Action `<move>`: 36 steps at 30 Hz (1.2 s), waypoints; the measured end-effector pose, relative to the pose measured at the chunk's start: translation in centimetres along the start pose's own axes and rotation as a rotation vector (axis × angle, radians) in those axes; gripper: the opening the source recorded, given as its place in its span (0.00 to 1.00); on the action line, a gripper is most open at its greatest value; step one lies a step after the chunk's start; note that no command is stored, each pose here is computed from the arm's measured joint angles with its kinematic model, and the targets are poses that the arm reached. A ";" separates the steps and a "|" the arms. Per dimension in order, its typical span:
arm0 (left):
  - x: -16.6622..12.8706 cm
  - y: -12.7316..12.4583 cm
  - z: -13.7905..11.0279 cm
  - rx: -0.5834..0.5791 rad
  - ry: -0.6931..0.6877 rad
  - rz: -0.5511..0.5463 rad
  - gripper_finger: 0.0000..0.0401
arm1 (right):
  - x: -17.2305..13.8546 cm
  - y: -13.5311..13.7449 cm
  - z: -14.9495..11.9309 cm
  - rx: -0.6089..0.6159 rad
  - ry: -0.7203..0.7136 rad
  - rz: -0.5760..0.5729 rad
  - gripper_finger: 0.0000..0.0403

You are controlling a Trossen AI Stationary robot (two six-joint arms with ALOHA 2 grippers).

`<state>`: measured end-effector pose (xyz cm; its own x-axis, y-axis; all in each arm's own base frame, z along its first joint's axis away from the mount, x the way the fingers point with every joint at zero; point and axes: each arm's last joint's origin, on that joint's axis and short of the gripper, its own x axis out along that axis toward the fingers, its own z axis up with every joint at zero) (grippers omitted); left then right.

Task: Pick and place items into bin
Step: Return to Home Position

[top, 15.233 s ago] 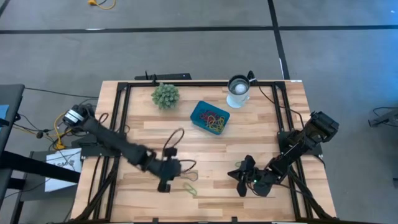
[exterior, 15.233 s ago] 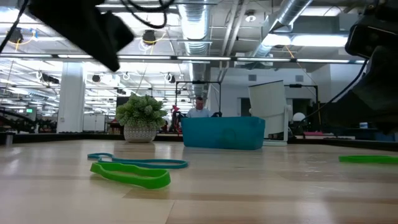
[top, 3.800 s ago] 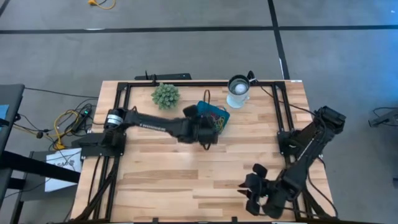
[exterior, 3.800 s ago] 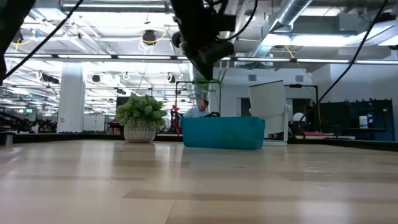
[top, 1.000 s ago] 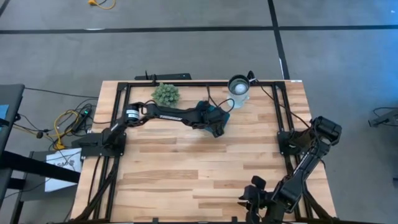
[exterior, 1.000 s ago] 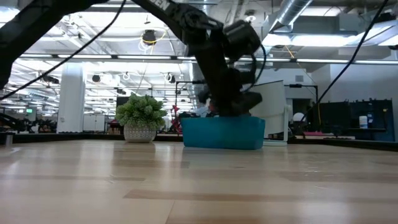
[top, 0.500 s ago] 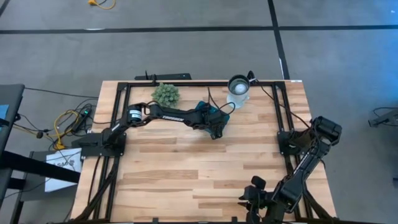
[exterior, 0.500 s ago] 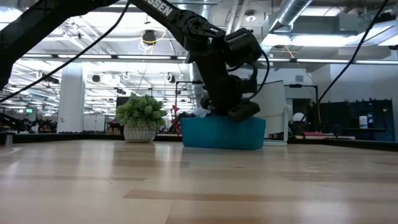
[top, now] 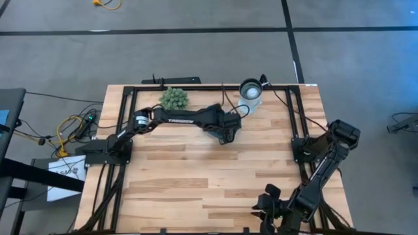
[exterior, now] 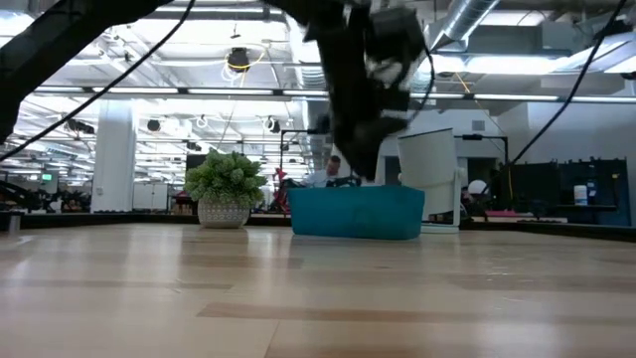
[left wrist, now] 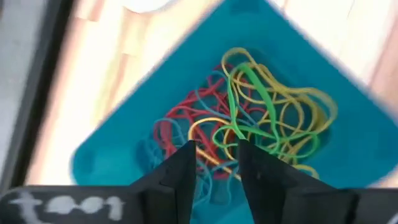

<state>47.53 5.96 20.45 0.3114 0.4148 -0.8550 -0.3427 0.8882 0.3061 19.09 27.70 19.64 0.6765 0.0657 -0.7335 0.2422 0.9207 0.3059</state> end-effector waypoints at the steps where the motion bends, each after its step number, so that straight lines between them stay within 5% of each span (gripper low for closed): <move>1: -0.9 0.3 0.4 -0.018 0.003 0.002 0.28 | -0.4 -0.1 0.3 0.000 0.001 -0.001 0.20; 7: -7.8 2.3 2.4 -0.015 0.008 0.008 0.29 | -4.7 -2.1 2.6 -0.099 -0.024 -0.040 0.20; 11: -12.7 3.8 1.2 -0.007 -0.027 0.025 0.29 | -8.1 -4.9 4.6 -0.151 -0.033 -0.111 0.20; 19: -26.0 7.5 -5.2 -0.085 -0.096 0.134 0.29 | -13.0 -9.0 7.2 -0.129 -0.048 -0.107 0.20; 25: -34.2 9.7 -10.0 -0.168 -0.297 -0.039 0.29 | -14.3 -10.1 8.1 -0.326 -0.075 -0.094 0.20; 31: -39.1 11.8 -15.0 -0.213 -0.434 -0.162 0.29 | -16.0 -11.5 9.1 -0.298 -0.144 -0.065 0.20; 36: -38.5 11.9 -19.3 -0.241 -0.405 -0.220 0.29 | -18.6 -13.2 9.4 -0.276 -0.217 0.057 0.20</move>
<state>14.35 -3.29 48.90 0.7009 0.3093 -0.6427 -0.4103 0.9119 -0.0087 9.81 10.67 34.97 0.8225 0.0645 -0.5651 0.0223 0.9891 0.1454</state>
